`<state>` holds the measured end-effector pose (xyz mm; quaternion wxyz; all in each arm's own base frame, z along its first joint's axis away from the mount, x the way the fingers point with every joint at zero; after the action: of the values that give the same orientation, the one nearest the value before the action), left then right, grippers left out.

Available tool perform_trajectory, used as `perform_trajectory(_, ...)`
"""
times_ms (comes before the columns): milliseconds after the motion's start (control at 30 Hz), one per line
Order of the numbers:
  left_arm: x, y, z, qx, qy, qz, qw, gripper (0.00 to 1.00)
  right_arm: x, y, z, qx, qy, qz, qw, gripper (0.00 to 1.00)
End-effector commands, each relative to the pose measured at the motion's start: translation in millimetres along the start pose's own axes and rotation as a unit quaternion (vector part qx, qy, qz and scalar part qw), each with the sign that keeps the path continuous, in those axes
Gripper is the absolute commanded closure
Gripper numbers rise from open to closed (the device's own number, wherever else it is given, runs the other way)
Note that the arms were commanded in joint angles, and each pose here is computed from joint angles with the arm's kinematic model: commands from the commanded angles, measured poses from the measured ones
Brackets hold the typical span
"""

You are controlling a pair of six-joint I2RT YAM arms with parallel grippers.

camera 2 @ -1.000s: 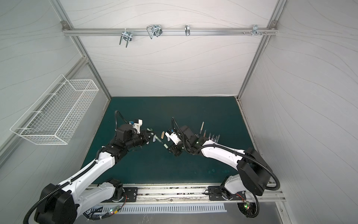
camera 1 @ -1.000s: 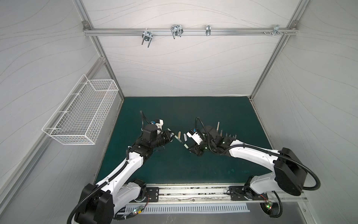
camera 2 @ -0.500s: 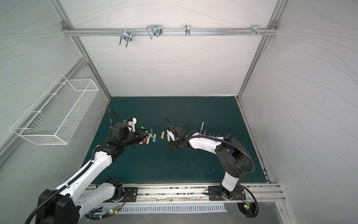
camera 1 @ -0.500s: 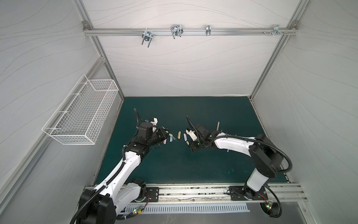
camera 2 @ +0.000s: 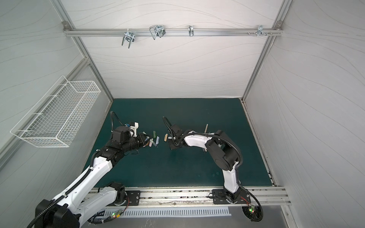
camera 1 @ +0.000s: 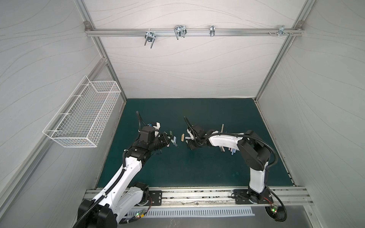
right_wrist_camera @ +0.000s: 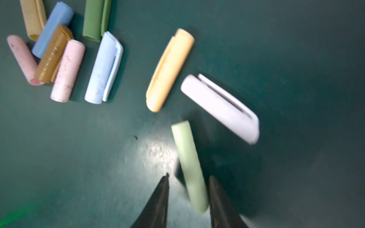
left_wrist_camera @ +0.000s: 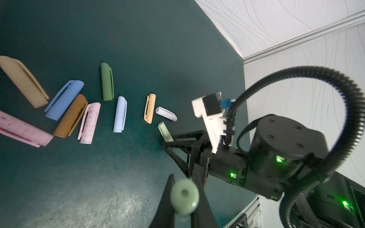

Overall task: Open the pen caps
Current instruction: 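Pull the green pen body with right away from the cap held by left, then lay the green pen by the uncapped pens with right while left drops the cap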

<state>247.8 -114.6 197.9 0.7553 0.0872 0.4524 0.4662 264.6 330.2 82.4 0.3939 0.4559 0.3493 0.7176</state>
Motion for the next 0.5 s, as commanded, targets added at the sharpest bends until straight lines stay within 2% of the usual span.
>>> perform_trajectory(0, -21, -7, 4, -0.006, -0.031, -0.016, 0.999, 1.0, -2, 61, 25, -0.07, -0.02, 0.019, 0.997, 0.57)
perform_trajectory(133, -46, -34, -9, 0.01, -0.044, -0.037, 0.998, 1.0, -31, 124, 35, -0.12, -0.055, 0.028, 0.991, 0.55)
perform_trajectory(267, -77, -74, -28, 0.044, -0.066, -0.058, 0.995, 1.0, -84, 170, 39, -0.162, -0.137, 0.035, 0.977, 0.55)
perform_trajectory(467, -122, -137, -51, 0.085, -0.075, -0.084, 0.99, 1.0, -135, 195, 30, -0.168, -0.193, 0.035, 0.966, 0.52)
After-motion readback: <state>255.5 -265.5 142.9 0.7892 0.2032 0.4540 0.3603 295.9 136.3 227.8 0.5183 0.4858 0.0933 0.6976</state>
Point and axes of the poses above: each gripper's point midway between its finger pads, its own y axis back along the fingers, its own x axis along the line the jaws close on, z = x × y, the point moved 5 cm from there along y, back along the fingers, and after that the axes turned 13 degrees about -y, right-handed, at the moved point
